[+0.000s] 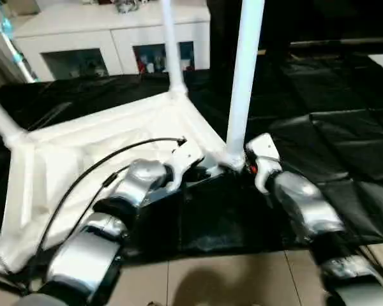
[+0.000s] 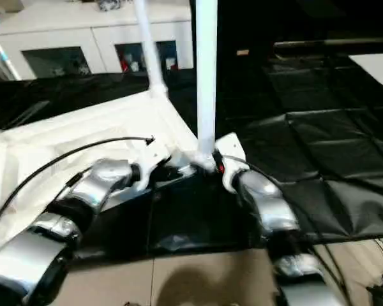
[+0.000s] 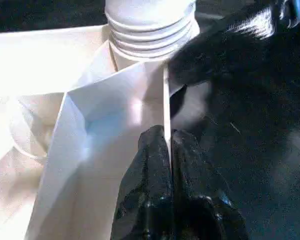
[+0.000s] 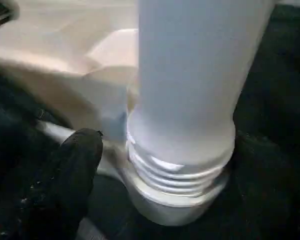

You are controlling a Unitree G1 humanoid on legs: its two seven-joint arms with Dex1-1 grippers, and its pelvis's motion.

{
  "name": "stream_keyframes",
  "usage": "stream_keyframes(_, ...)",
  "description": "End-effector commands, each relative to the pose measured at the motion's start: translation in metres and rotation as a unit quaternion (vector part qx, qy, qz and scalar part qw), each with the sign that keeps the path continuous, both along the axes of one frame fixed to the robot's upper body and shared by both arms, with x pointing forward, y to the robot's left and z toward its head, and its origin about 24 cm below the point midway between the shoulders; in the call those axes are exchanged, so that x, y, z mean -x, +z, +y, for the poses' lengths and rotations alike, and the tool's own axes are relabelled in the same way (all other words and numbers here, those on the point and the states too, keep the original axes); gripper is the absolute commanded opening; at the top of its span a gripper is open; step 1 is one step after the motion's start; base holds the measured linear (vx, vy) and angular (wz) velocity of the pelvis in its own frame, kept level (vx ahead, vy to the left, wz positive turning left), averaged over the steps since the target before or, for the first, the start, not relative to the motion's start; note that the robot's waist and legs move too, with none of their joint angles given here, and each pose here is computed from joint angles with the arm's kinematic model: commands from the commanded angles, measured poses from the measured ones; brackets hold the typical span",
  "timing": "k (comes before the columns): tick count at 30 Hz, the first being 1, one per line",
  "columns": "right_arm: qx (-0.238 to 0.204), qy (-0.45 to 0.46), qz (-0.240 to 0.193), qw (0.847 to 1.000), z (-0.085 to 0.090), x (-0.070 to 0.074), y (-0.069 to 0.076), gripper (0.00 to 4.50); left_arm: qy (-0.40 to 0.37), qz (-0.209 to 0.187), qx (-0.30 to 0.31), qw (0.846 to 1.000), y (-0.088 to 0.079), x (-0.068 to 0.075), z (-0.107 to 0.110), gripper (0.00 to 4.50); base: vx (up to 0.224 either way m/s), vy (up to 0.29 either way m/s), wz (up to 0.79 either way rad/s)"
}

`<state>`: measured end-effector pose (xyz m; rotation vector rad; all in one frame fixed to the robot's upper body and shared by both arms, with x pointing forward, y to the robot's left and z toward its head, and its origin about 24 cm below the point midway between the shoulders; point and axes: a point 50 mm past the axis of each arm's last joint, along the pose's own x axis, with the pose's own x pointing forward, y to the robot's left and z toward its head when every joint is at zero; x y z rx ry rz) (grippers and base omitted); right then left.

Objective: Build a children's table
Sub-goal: Rotate leg to tighten

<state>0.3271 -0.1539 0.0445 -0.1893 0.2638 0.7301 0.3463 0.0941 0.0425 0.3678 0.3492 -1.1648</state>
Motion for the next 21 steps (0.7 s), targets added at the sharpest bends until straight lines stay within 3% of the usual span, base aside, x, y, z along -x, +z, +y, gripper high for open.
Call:
stream_keyframes(1, -0.006, 0.053, -0.013, 0.999, 0.005, 0.003, 0.010, 4.15, -0.058, 0.003, 0.016, 0.998, 0.001, 0.008, 0.000, 0.00, 0.000, 0.000, 0.00)
stream_keyframes(8, -0.022, 0.093, -0.010, 0.995, -0.003, 0.011, 0.017, 4.15, -0.089, 0.023, 0.026, 0.995, 0.001, 0.015, 0.016, 0.00, 0.000, 0.000, 0.00)
stream_keyframes(12, -0.018, 0.113, 0.005, 0.993, -0.003, 0.015, 0.014, 4.15, -0.082, 0.024, 0.028, 0.996, 0.000, 0.016, 0.021, 0.00, 0.000, 0.000, 0.00)
stream_keyframes(21, -0.020, 0.116, 0.010, 0.993, -0.003, 0.015, 0.014, 3.34, -0.079, 0.025, 0.029, 0.996, 0.001, 0.017, 0.020, 0.00, 0.000, 0.000, 0.00)
